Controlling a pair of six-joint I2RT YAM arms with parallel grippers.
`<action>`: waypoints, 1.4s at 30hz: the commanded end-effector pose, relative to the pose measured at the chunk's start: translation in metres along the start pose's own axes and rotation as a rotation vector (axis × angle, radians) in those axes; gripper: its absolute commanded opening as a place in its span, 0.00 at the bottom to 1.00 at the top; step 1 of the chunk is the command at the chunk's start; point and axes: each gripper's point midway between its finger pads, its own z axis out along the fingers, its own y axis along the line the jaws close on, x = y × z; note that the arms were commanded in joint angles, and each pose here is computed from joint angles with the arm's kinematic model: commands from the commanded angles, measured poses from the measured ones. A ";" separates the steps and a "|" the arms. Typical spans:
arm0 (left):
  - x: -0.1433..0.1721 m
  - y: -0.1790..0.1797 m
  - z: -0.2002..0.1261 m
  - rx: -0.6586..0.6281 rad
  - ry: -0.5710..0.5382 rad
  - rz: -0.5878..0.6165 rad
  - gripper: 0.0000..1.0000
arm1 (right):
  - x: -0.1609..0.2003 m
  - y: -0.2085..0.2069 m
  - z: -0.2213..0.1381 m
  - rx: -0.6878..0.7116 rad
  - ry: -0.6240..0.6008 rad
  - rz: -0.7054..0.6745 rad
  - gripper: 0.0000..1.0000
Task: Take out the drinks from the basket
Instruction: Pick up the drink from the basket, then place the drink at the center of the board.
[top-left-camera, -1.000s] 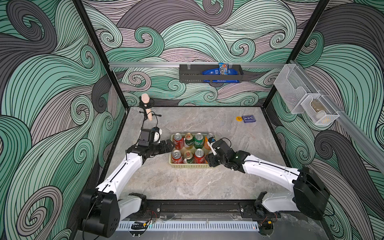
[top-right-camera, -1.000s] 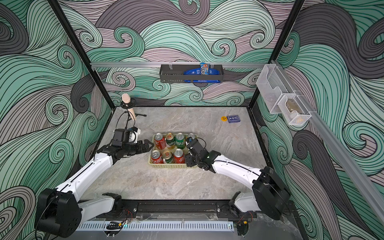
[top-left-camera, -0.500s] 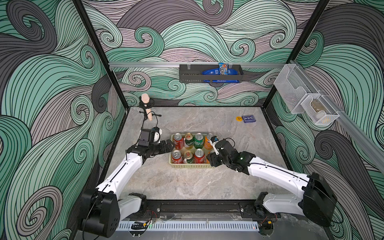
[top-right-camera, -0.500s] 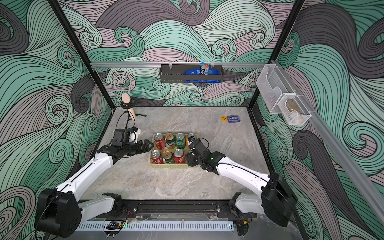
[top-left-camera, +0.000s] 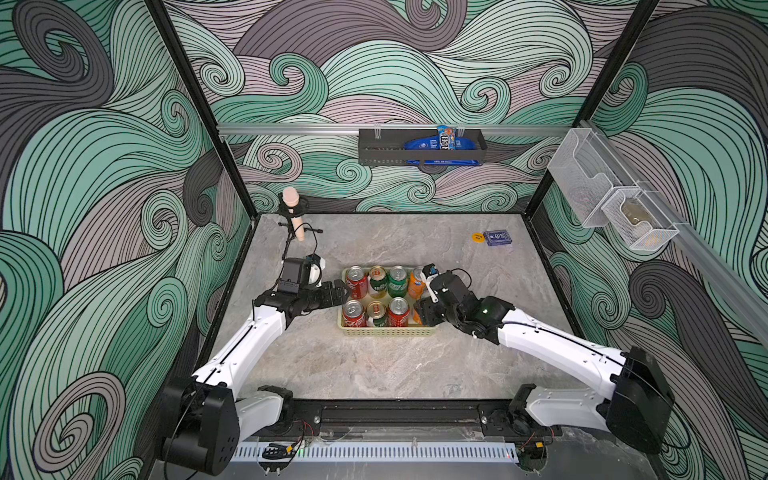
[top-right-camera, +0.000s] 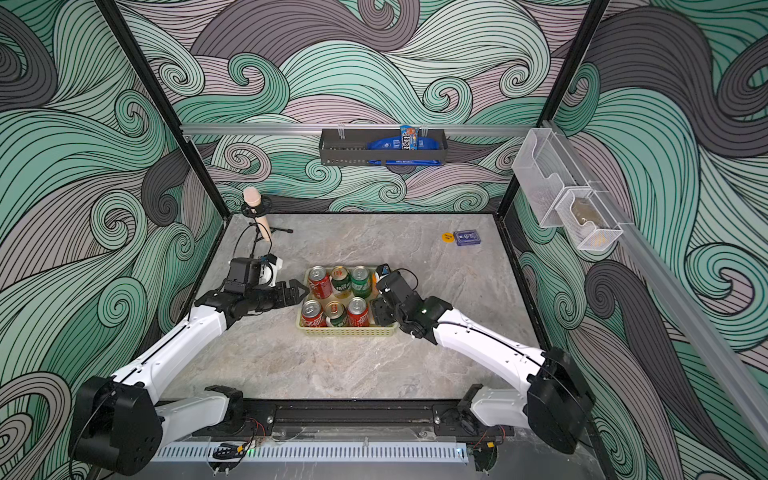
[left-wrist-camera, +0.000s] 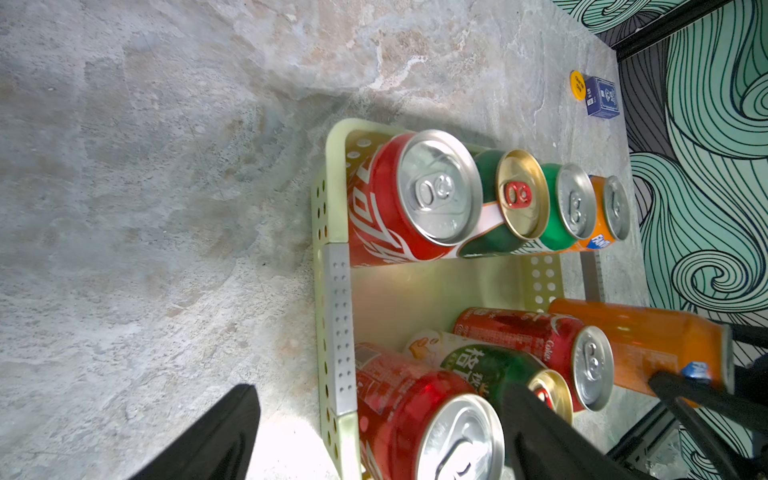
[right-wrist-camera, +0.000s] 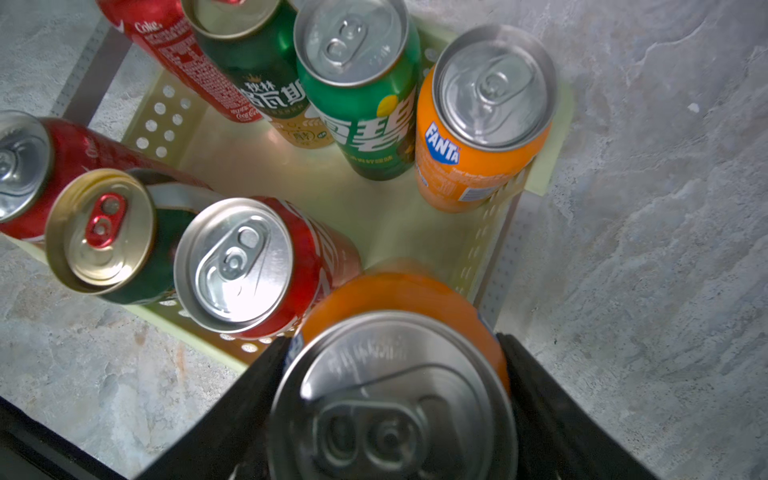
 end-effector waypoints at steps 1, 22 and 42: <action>-0.006 -0.008 -0.009 0.013 -0.023 0.018 0.94 | -0.038 -0.003 -0.020 0.020 -0.121 0.013 0.55; -0.036 -0.060 -0.045 0.159 -0.152 0.033 0.94 | -0.090 -0.031 -0.051 0.069 -0.241 0.019 0.55; -0.025 -0.097 -0.031 0.189 -0.114 0.087 0.94 | -0.052 -0.075 -0.054 0.178 -0.212 0.089 0.55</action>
